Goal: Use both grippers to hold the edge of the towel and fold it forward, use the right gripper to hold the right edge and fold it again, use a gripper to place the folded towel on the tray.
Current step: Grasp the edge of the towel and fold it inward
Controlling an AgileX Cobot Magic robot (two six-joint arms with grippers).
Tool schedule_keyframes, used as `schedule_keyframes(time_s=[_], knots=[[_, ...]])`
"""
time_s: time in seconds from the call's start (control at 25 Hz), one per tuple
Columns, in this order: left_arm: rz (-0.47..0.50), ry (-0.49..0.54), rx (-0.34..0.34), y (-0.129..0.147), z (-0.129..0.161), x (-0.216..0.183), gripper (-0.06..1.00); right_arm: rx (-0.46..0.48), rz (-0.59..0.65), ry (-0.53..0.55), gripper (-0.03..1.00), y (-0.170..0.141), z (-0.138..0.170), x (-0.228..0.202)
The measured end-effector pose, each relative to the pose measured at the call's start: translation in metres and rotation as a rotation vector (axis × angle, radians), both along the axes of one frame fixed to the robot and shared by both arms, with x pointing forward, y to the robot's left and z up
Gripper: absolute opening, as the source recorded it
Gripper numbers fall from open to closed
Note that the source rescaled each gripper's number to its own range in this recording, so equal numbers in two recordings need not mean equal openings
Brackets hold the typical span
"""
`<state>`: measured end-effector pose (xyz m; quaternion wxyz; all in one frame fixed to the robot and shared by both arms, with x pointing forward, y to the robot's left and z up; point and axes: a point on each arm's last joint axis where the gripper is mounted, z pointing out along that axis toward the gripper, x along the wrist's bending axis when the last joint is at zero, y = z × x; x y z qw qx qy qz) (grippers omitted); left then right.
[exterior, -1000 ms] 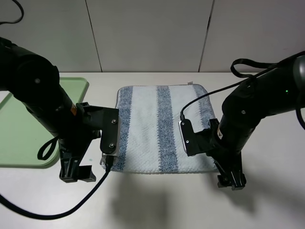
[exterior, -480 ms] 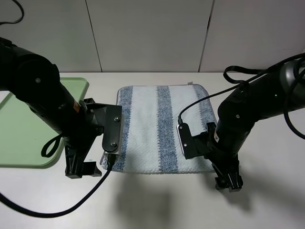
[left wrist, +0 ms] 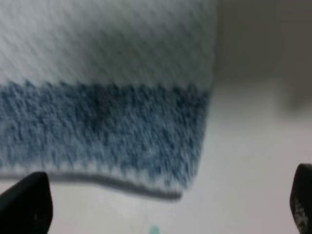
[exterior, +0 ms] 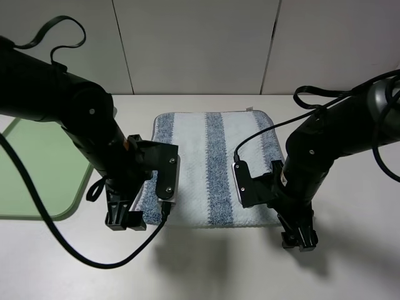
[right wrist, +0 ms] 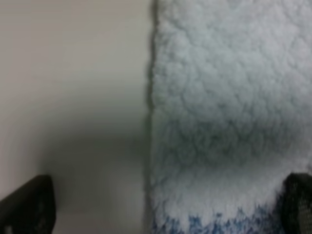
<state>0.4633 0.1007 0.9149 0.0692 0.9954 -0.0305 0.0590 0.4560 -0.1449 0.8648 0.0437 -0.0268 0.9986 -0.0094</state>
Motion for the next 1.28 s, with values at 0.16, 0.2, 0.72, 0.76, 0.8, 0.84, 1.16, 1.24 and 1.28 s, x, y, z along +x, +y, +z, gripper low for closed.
schedule_keyframes(time_s=[0.16, 0.2, 0.72, 0.76, 0.8, 0.84, 1.16, 1.24, 1.28], knots=[[-0.07, 0.018, 0.018, -0.021, -0.011, -0.008, 0.97, 0.011, -0.011, -0.001, 1.0, 0.001, 0.0, 0.0], [-0.085, 0.027, 0.03, -0.024, -0.016, -0.01, 0.97, 0.014, -0.014, -0.002, 1.0, 0.001, 0.0, 0.0], [-0.116, 0.071, 0.109, -0.027, -0.042, -0.012, 0.97, 0.046, -0.048, -0.007, 1.0, 0.004, 0.0, 0.001], [-0.116, 0.08, 0.118, -0.027, -0.046, -0.012, 0.97, 0.047, -0.05, -0.006, 1.0, 0.004, 0.0, 0.001], [-0.117, 0.084, 0.122, -0.027, -0.05, -0.012, 0.97, 0.048, -0.051, -0.007, 1.0, 0.004, 0.0, 0.001], [-0.122, 0.084, 0.129, -0.027, -0.052, -0.012, 0.97, 0.049, -0.052, -0.007, 1.0, 0.004, 0.0, 0.001], [-0.115, 0.082, 0.126, -0.028, -0.054, -0.011, 0.9, 0.052, -0.054, -0.008, 1.0, 0.004, 0.0, 0.001], [-0.121, 0.07, 0.122, -0.028, -0.055, -0.01, 0.81, 0.052, -0.054, -0.008, 1.0, 0.004, 0.0, 0.001], [-0.122, 0.066, 0.12, -0.029, -0.054, -0.009, 0.75, 0.052, -0.054, -0.008, 1.0, 0.004, 0.0, 0.001]])
